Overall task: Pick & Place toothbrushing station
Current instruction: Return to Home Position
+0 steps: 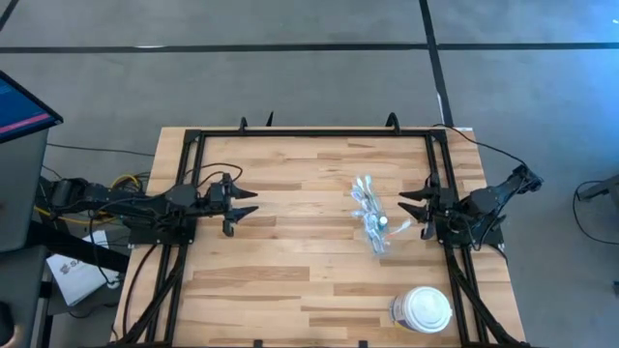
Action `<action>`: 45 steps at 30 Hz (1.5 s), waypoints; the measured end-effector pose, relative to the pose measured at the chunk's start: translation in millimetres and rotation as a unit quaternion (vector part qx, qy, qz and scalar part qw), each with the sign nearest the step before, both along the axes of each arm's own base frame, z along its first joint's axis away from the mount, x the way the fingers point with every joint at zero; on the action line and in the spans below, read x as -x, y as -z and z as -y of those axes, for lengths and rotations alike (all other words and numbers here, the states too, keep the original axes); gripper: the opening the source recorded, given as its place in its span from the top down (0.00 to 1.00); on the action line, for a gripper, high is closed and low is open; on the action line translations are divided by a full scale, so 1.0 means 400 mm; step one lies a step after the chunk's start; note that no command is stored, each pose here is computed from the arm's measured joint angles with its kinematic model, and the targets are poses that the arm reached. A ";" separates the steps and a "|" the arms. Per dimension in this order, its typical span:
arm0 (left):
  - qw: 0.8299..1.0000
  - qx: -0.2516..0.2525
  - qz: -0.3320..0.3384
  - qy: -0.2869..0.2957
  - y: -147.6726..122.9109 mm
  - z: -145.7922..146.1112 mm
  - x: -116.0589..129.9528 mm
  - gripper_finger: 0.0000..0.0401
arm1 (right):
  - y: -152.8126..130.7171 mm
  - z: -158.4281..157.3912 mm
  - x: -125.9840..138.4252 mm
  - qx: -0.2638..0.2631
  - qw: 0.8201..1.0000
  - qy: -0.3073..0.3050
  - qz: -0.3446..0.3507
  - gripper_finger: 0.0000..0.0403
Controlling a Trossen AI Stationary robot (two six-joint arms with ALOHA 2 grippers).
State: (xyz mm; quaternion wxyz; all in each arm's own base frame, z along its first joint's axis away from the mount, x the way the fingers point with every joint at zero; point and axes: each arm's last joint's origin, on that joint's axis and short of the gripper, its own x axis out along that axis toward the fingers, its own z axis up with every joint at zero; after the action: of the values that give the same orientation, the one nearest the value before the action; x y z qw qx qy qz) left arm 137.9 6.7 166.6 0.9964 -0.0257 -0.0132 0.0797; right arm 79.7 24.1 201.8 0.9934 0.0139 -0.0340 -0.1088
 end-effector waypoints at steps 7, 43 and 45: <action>1.000 0.000 -0.006 0.000 0.003 0.000 -0.001 0.55 | 0.025 -0.003 -0.012 0.032 0.997 0.011 0.067 0.69; 1.000 0.003 -0.008 0.006 0.005 -0.034 0.002 0.55 | 0.065 0.057 -0.039 0.007 1.000 0.014 0.018 0.69; 1.000 0.003 -0.008 0.006 0.005 -0.034 0.002 0.55 | 0.065 0.057 -0.039 0.002 1.000 0.013 0.018 0.69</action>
State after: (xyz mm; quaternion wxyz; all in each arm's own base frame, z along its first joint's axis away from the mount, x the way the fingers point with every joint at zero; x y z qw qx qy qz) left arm 137.1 20.1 164.7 0.9969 -0.0285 -0.0045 0.0736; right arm 95.4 1.2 175.7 0.9911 0.0132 -0.0523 -0.1218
